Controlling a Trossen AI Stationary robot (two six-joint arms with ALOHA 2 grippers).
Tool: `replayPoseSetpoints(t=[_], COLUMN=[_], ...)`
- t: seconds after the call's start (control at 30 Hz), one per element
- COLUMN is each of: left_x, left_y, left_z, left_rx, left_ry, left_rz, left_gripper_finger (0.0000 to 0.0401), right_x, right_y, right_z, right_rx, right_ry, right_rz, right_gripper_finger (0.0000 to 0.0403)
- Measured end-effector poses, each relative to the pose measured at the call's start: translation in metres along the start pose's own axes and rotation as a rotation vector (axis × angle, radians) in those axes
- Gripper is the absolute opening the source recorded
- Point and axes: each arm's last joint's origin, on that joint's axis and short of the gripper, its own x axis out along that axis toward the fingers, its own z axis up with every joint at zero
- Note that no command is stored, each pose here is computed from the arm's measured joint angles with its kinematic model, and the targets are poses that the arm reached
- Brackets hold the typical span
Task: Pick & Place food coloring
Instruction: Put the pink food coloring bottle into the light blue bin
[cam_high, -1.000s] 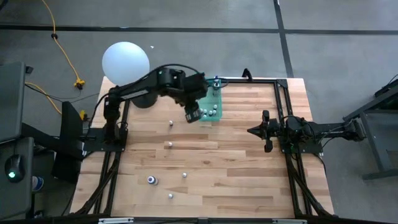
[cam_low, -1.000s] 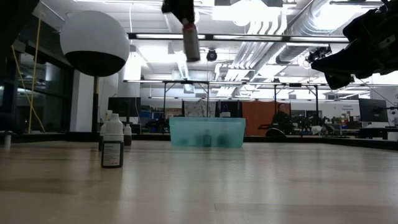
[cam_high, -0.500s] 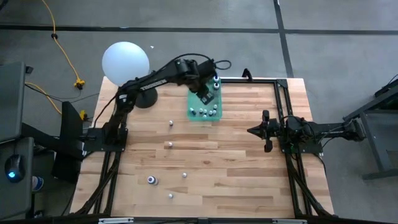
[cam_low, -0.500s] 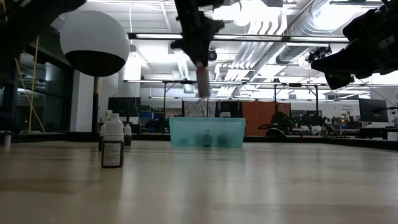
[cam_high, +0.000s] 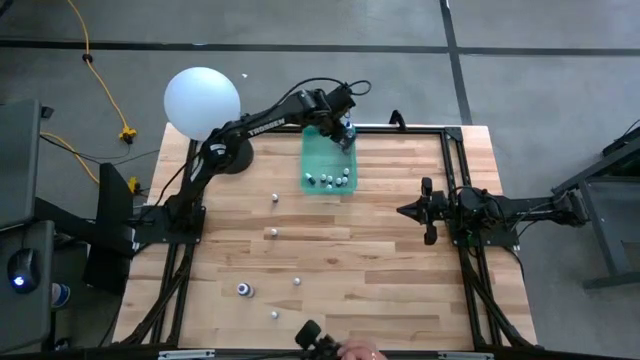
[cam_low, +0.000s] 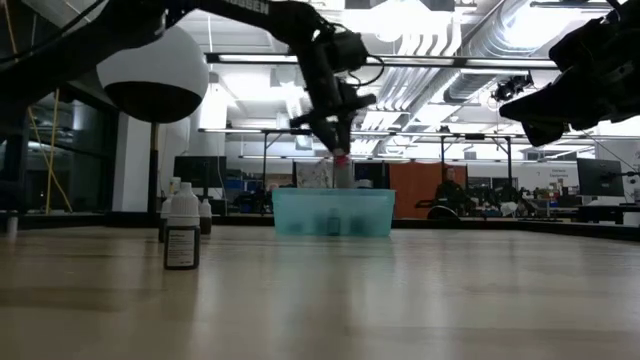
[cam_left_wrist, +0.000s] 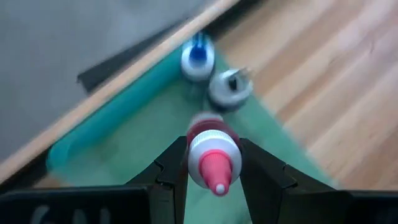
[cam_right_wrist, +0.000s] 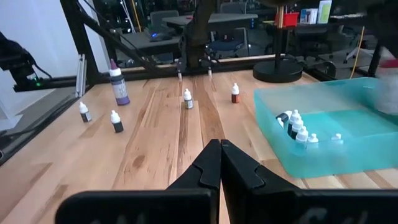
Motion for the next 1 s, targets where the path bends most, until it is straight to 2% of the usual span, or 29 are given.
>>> replayPoseSetpoints(t=[0.33, 1.0], left_x=[0.025, 0.036], left_y=[0.012, 0.032], left_z=[0.003, -0.002], left_rx=[-0.045, 0.084], left_ry=[0.022, 0.099], left_rz=[0.0, 0.139], left_gripper_finger=[0.0107, 0.0107], right_x=[0.0, 0.0], right_y=[0.0, 0.0], right_z=[0.0, 0.0], right_rx=[0.0, 0.0], right_ry=[0.005, 0.005], right_rz=[-0.003, -0.002], right_gripper_finger=[0.0, 0.0])
